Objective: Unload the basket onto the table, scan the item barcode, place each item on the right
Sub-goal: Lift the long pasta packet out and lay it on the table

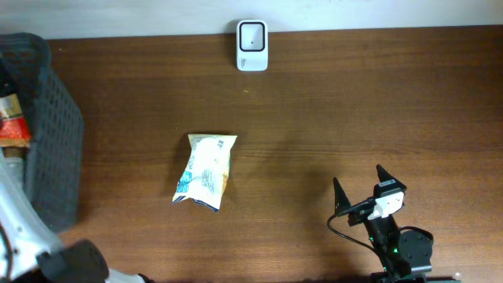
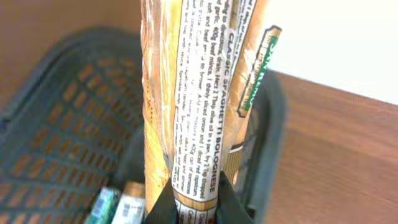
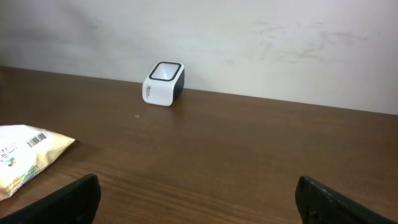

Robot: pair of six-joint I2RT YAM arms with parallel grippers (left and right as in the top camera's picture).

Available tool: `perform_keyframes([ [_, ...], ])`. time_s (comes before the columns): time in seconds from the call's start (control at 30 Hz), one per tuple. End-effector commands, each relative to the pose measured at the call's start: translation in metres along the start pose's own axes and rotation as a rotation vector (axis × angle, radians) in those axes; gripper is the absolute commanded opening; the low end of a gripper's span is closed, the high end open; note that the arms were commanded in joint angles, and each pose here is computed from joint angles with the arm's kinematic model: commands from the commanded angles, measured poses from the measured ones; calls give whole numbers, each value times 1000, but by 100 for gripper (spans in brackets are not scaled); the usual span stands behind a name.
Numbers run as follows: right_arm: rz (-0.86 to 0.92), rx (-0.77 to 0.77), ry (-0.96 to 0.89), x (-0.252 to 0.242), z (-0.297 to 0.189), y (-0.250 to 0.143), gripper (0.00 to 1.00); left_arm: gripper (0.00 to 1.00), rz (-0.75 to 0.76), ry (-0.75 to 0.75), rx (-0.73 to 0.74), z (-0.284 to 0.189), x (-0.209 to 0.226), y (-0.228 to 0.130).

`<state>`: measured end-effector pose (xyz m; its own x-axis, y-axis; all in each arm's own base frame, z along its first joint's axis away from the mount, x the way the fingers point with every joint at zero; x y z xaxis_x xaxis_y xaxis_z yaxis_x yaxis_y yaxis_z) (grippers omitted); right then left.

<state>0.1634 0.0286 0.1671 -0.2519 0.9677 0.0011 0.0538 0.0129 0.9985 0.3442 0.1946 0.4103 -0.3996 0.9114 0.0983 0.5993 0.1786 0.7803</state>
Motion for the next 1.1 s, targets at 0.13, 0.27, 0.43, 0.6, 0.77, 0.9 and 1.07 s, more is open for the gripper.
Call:
perform_keyframes([
  [0.13, 6, 8, -8, 0, 0, -3, 99, 0, 66, -93, -81, -43, -57, 13],
  [0.27, 6, 8, -8, 0, 0, -3, 99, 0, 64, -2, -113, -45, -51, 19],
  [0.43, 6, 8, -7, 0, 0, -3, 99, 0, 48, -26, -332, -85, -51, 46],
  [0.6, 6, 8, -7, 0, 0, -3, 99, 0, 98, -290, -240, -103, -110, 24],
  [0.77, 6, 8, -8, 0, 0, -3, 99, 0, 226, -471, 203, -47, -217, -55],
  [0.9, 6, 8, -8, 0, 0, -3, 99, 0, 362, -496, 475, 16, -282, -134],
  [1.07, 6, 8, -8, 0, 0, -3, 99, 6, 385, -521, 475, 28, -302, -144],
])
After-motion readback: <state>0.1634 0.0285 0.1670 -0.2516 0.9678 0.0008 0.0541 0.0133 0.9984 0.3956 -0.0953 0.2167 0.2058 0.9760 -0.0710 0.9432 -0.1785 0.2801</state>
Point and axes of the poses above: each gripper's point midway between its finger pads, its own z axis out along the fingers, its own x axis along the line the jaws close on, y = z × x, the point moved 8 cm from there along -z, back along the fingers, and after that the axes turned 1 degree about z, right-handed, at the moved point
